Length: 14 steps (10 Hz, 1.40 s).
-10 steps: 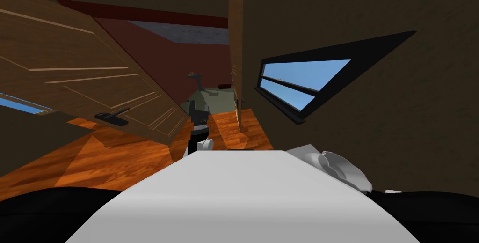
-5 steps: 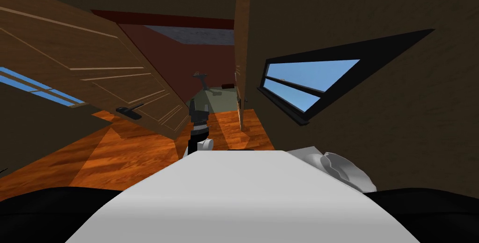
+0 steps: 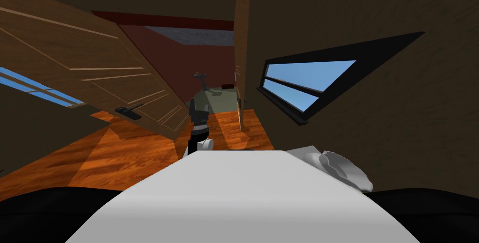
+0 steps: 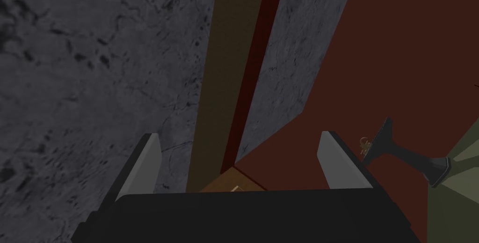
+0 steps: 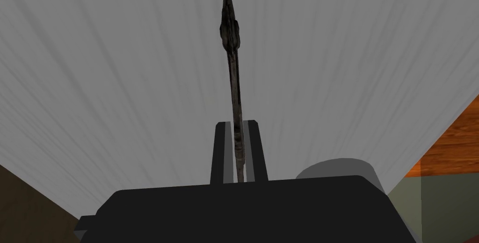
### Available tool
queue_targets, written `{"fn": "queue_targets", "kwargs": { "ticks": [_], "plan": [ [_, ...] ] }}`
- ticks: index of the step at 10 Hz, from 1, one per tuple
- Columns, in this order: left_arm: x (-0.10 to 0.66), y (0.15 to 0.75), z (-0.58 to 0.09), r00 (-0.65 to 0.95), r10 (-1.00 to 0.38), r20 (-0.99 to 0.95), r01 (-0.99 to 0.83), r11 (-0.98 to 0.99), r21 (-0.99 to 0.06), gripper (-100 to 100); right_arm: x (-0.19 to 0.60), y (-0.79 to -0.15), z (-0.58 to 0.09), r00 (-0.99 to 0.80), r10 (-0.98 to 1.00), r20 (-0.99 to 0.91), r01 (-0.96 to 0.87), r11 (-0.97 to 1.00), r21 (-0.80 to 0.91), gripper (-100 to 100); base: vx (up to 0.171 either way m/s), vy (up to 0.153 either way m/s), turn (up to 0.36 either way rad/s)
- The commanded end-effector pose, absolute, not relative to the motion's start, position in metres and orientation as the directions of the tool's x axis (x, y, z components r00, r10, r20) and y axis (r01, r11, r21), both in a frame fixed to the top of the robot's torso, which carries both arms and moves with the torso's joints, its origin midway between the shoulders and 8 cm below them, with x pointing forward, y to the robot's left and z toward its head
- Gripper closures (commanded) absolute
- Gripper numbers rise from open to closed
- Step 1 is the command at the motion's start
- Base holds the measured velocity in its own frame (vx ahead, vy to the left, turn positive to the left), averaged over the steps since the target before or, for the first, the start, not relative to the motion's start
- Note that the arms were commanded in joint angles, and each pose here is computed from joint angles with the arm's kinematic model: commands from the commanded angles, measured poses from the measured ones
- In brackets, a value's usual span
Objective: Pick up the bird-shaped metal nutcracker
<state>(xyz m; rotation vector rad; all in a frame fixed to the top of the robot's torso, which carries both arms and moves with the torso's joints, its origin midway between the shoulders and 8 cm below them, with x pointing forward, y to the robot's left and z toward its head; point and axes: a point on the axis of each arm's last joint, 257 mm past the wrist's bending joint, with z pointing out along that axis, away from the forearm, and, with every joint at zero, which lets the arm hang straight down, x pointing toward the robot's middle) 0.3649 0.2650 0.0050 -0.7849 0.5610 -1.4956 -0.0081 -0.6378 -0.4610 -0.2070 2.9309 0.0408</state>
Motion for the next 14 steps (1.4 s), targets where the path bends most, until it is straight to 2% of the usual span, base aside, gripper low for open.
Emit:
{"fn": "queue_targets", "kwargs": {
  "ticks": [1, 2, 3, 4, 6, 7, 9, 11, 13, 14],
  "plan": [
    [0.365, 0.265, 0.005, 0.027, -0.99, 0.139, 0.654, -0.088, -0.751, 0, -0.008, -0.638, -0.461, -0.97, -0.136, -0.203, -0.142, 0.99, 0.013, 100, 0.0, 0.0, 0.0],
    [0.365, 0.265, 0.005, 0.027, -0.99, 0.139, 0.654, -0.088, -0.751, 0, -0.008, -0.638, -0.461, -0.97, -0.136, -0.203, -0.142, 0.99, 0.013, 100, 0.0, 0.0, 0.0],
    [0.365, 0.265, 0.005, 0.027, -0.99, 0.139, 0.654, -0.088, -0.751, 0, -0.008, -0.638, -0.461, -0.97, -0.136, -0.203, -0.142, 0.99, 0.013, 0, 0.0, 0.0, 0.0],
    [0.365, 0.265, 0.005, 0.027, -0.99, 0.139, 0.654, -0.088, -0.751, 0, 0.016, -0.639, -0.458, -0.957, -0.172, -0.232, -0.179, 0.984, 0.011, 100, 0.07, -0.026, -0.3],
    [0.365, 0.265, 0.005, 0.028, -0.99, 0.139, 0.654, -0.087, -0.751, 0, 0.012, -0.631, -0.465, -0.959, -0.188, -0.212, -0.199, 0.979, 0.031, 100, 0.067, -0.001, -0.145],
    [0.365, 0.265, 0.005, 0.027, -0.99, 0.139, 0.654, -0.087, -0.751, 0, 0.045, -0.634, -0.459, -0.941, -0.224, -0.254, -0.236, 0.972, 0.017, 100, 0.071, -0.001, -0.336],
    [0.365, 0.265, 0.005, 0.027, -0.99, 0.139, 0.654, -0.087, -0.751, 0, 0.033, -0.623, -0.468, -0.944, -0.243, -0.221, -0.259, 0.965, 0.045, 100, 0.061, 0.003, -0.088],
    [0.365, 0.265, 0.005, 0.028, -0.99, 0.139, 0.654, -0.087, -0.751, 0, 0.064, -0.623, -0.463, -0.924, -0.285, -0.255, -0.303, 0.952, 0.036, 100, 0.069, -0.014, -0.268],
    [0.365, 0.265, 0.005, 0.027, -0.99, 0.139, 0.654, -0.088, -0.751, 0, 0.052, -0.616, -0.47, -0.928, -0.297, -0.226, -0.317, 0.947, 0.057, 100, 0.023, 0.006, 0.01],
    [0.365, 0.265, 0.005, 0.027, -0.99, 0.139, 0.654, -0.088, -0.751, 0, 0.075, -0.622, -0.462, -0.911, -0.324, -0.257, -0.345, 0.938, 0.038, 100, 0.056, -0.006, -0.377]
  ]
}}
